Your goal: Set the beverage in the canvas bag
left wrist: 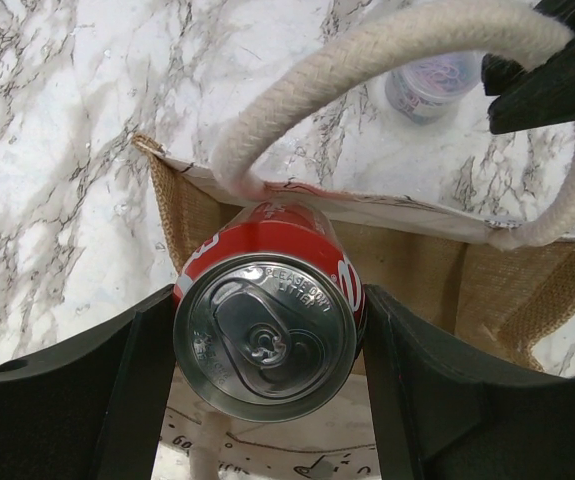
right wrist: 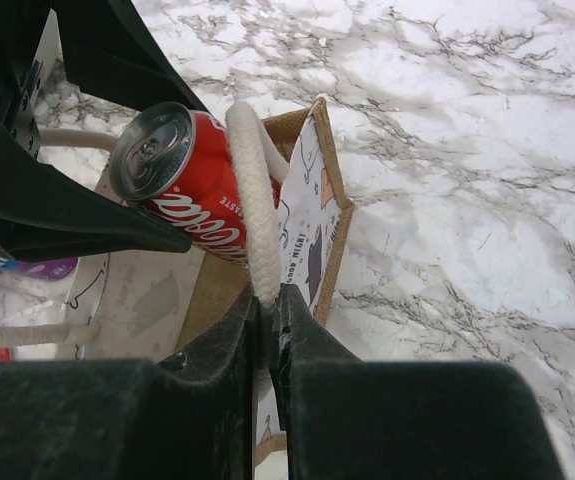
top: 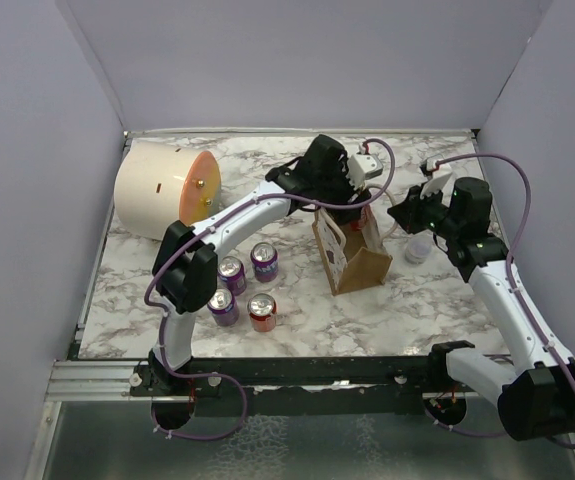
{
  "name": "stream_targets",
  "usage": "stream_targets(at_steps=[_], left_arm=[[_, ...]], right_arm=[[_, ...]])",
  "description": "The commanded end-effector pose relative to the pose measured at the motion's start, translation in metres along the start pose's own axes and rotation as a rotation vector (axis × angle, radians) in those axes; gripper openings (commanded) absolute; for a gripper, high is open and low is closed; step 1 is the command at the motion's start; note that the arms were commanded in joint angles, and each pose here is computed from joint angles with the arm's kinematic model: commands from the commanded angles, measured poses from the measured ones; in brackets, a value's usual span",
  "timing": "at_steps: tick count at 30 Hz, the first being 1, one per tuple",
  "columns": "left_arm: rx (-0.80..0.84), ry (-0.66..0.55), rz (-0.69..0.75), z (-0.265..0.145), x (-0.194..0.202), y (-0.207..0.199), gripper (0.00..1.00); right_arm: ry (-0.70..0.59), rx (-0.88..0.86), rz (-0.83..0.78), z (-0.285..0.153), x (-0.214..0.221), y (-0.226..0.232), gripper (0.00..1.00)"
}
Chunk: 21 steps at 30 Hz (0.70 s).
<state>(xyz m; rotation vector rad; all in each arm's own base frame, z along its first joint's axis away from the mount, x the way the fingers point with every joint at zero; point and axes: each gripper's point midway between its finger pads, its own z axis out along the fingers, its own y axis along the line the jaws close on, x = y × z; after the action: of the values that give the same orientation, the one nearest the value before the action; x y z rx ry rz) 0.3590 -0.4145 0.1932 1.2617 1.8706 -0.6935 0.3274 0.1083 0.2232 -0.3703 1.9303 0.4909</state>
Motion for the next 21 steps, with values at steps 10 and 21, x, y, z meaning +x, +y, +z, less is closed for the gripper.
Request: stream_targets(at_steps=[10, 21], left_arm=[[-0.109, -0.014, -0.034, 0.018, 0.003, 0.015, 0.0], [-0.088, -0.058, 0.067, 0.001, -0.026, -0.015, 0.0]], right_arm=[[-0.024, -0.011, 0.011, -0.003, 0.0, 0.0, 0.01], [-0.02, -0.018, 0.025, 0.0, 0.003, 0.0, 0.01]])
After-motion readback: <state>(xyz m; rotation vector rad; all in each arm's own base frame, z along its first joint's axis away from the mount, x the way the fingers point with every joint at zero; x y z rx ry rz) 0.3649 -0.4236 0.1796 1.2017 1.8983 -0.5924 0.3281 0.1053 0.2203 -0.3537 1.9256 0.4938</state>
